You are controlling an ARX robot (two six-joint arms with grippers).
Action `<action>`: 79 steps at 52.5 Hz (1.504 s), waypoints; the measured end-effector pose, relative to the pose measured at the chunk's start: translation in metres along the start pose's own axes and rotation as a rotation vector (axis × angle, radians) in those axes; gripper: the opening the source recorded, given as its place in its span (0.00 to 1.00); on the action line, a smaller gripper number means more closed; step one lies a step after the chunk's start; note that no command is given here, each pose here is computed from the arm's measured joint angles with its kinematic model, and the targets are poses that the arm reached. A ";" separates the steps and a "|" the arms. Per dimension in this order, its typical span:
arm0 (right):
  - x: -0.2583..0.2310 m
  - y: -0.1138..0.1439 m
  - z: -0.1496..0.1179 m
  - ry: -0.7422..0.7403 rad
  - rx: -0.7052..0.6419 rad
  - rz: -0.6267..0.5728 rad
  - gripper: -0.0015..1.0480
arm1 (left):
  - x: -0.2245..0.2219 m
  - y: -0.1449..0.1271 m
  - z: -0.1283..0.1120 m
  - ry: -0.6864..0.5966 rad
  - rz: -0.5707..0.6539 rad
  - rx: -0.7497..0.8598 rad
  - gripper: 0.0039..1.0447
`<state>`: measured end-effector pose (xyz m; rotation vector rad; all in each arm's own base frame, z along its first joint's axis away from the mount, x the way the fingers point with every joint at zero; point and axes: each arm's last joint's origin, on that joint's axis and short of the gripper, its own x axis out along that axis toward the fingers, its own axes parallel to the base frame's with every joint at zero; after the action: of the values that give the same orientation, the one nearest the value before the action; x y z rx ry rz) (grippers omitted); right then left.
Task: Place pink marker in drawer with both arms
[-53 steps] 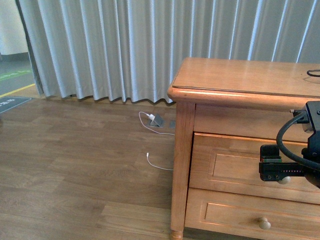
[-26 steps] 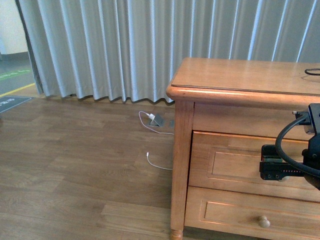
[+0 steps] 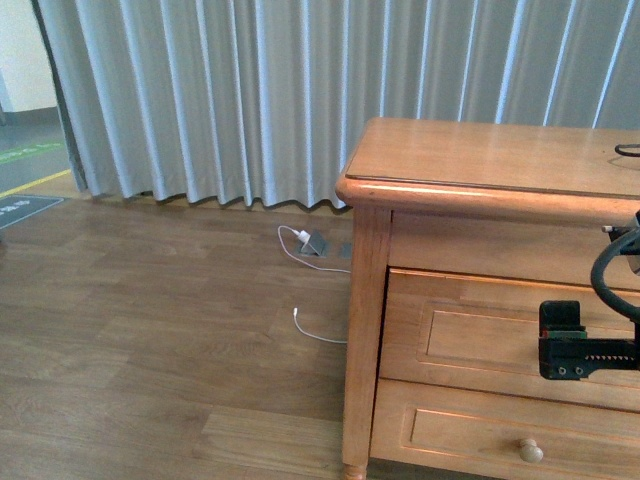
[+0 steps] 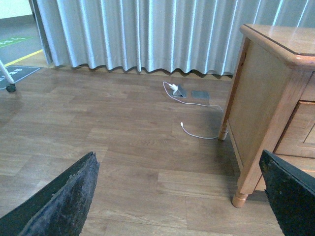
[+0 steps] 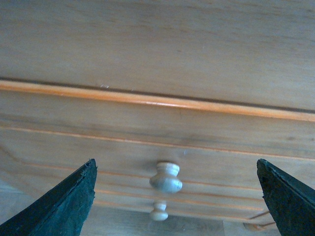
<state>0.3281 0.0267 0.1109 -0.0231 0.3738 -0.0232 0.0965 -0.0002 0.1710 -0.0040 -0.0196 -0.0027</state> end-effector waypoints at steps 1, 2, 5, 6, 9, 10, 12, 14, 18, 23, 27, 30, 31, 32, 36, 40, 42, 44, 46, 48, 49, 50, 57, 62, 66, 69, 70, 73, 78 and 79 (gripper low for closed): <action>-0.004 -0.001 0.001 0.004 0.003 0.006 0.92 | 0.000 0.000 0.000 0.000 0.000 0.000 0.94; -0.006 -0.001 0.001 0.005 0.005 0.008 0.92 | 0.000 0.000 0.000 0.000 0.000 0.000 0.94; -0.020 -0.005 0.004 0.008 0.017 0.020 0.92 | 0.000 0.000 0.000 0.000 0.000 0.000 0.94; -0.024 -0.007 0.005 0.009 0.022 0.022 0.92 | 0.000 0.000 0.000 0.000 0.000 0.000 0.94; -0.044 -0.016 0.009 0.012 0.040 0.022 0.92 | 0.000 0.000 0.000 0.000 0.000 0.000 0.94; -0.050 -0.019 0.009 0.014 0.047 0.022 0.92 | 0.000 0.000 0.000 0.000 0.000 0.000 0.94; -0.058 -0.023 0.010 0.018 0.057 0.026 0.92 | 0.000 0.000 0.000 0.000 0.000 0.000 0.94; -0.073 -0.029 0.010 0.025 0.074 0.037 0.92 | 0.000 0.000 0.000 0.000 0.000 0.000 0.94; -0.097 -0.037 0.008 0.021 0.083 0.047 0.92 | 0.000 0.000 0.000 0.000 0.000 0.000 0.94; -0.131 -0.049 0.003 0.012 0.102 0.063 0.92 | 0.000 0.000 0.000 0.000 0.000 0.000 0.94; -0.149 -0.055 -0.001 0.002 0.117 0.055 0.92 | 0.000 0.000 0.000 0.000 0.000 0.000 0.94; -0.168 -0.061 -0.004 -0.018 0.139 0.054 0.92 | 0.000 0.000 0.000 0.000 0.000 0.000 0.94; -0.171 -0.061 -0.005 -0.027 0.142 0.051 0.92 | 0.000 0.000 0.000 0.000 0.000 0.000 0.94; -0.175 -0.062 -0.004 -0.044 0.143 0.041 0.92 | 0.000 0.000 0.000 0.000 0.000 0.000 0.94; -0.179 -0.063 -0.002 -0.072 0.141 0.035 0.92 | 0.000 0.000 0.000 0.000 0.000 0.000 0.94; -0.179 -0.063 -0.002 -0.070 0.141 0.038 0.92 | 0.000 0.000 0.000 0.000 0.000 0.000 0.94; -0.179 -0.063 -0.002 -0.067 0.142 0.038 0.92 | 0.000 0.000 0.000 0.000 0.000 0.000 0.94; -0.177 -0.063 -0.005 -0.103 0.128 0.036 0.88 | 0.000 0.000 0.000 0.000 0.000 0.000 0.94; -0.178 -0.062 -0.007 -0.192 0.095 0.023 0.82 | 0.000 0.000 0.000 0.000 0.000 0.000 0.94; -0.179 -0.060 -0.011 -0.254 0.075 0.014 0.76 | 0.000 0.000 0.000 0.000 0.000 0.000 0.94; -0.181 -0.059 -0.012 -0.278 0.068 0.013 0.73 | 0.000 0.000 0.000 0.000 0.000 0.000 0.94; -0.182 -0.058 -0.013 -0.312 0.059 0.012 0.69 | 0.000 0.000 0.000 0.000 0.000 0.000 0.94; -0.188 -0.051 -0.018 -0.364 0.037 0.014 0.48 | 0.000 0.000 0.000 0.000 0.000 0.000 0.94; -0.193 -0.047 -0.022 -0.356 0.034 0.016 0.30 | 0.000 0.000 0.000 0.000 0.000 0.000 0.94; -0.197 -0.045 -0.021 -0.364 0.032 0.016 0.18 | 0.000 0.000 0.000 0.000 0.000 0.000 0.94; -0.199 -0.042 -0.021 -0.368 0.032 0.011 0.09 | 0.000 0.000 0.000 0.000 0.000 0.000 0.94; -0.200 -0.041 -0.021 -0.367 0.034 -0.005 0.06 | 0.000 0.000 0.000 0.000 0.000 0.000 0.94; -0.202 -0.035 -0.021 -0.369 0.031 0.002 0.02 | 0.000 0.000 0.000 0.000 0.000 0.000 0.94; -0.206 -0.032 -0.022 -0.376 0.026 0.025 0.02 | 0.000 0.000 0.000 0.000 0.000 0.000 0.94; -0.207 -0.032 -0.022 -0.377 0.026 0.024 0.02 | 0.000 0.000 0.000 0.000 0.000 0.000 0.94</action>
<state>0.1268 -0.0004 0.1672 0.0028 -0.0029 0.0000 0.0965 -0.0002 0.1712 -0.0040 -0.0200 -0.0027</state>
